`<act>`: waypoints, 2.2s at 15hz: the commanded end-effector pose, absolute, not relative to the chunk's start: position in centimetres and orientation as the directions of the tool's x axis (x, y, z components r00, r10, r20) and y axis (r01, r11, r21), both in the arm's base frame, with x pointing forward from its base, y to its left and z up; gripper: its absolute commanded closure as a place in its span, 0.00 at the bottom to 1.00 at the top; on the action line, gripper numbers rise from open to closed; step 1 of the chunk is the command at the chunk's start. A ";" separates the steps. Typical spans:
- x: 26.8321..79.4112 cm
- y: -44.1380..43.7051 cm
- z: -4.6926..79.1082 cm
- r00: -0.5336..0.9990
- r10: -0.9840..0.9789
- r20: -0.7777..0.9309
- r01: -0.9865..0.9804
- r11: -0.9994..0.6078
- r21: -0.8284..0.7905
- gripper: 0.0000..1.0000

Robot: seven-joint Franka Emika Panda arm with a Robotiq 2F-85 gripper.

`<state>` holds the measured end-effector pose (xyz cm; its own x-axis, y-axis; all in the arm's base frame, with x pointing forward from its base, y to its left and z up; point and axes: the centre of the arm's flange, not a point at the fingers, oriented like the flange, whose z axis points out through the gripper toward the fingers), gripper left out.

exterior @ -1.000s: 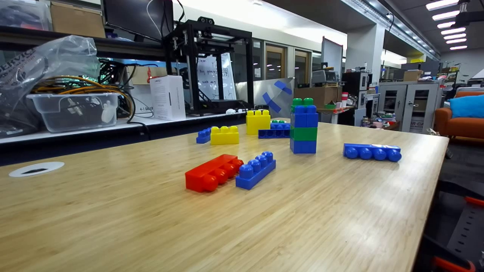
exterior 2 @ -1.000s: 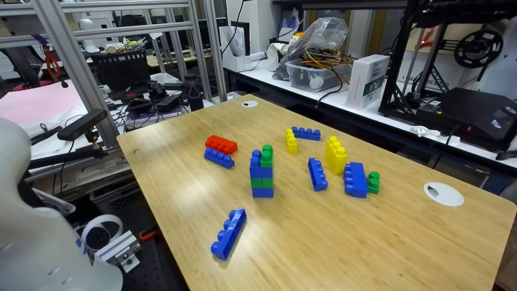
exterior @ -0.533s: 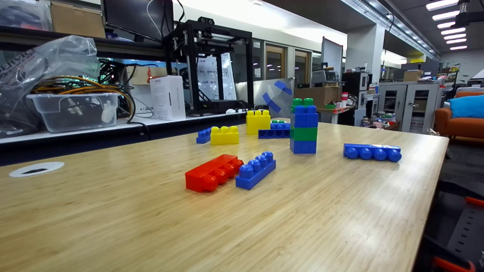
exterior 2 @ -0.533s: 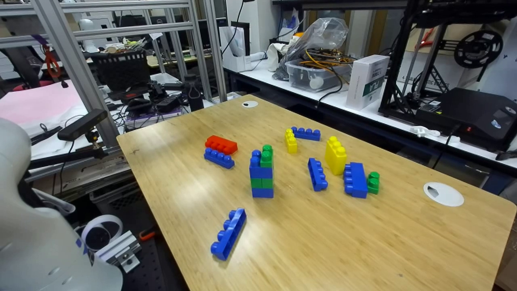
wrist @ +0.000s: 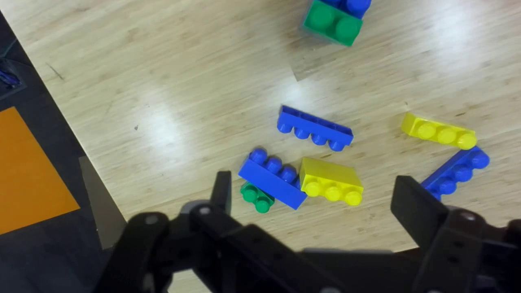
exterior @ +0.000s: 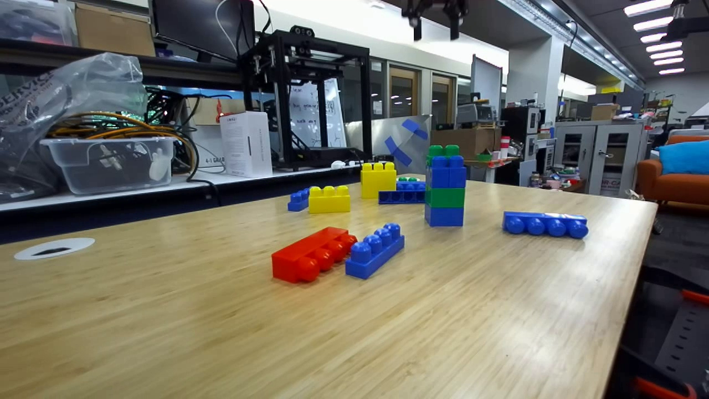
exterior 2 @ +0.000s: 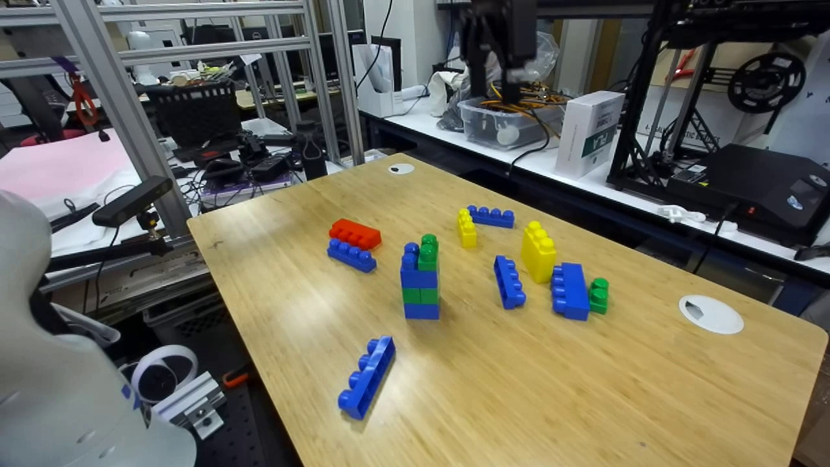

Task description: Pick up the green LEGO block and stack it on top of the purple LEGO blocks

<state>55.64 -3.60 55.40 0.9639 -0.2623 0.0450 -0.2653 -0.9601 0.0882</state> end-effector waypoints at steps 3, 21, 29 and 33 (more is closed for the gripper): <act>69.7 -6.8 47.0 0.956 -0.293 0.005 -0.293 -0.953 0.078 0.00; 81.8 -13.7 34.9 0.850 -0.524 -0.047 -0.523 -0.852 0.038 0.00; 79.2 -14.2 34.3 0.788 -0.611 -0.077 -0.607 -0.792 0.063 0.00; 78.4 -14.6 31.3 0.776 -0.623 -0.101 -0.617 -0.783 0.082 0.00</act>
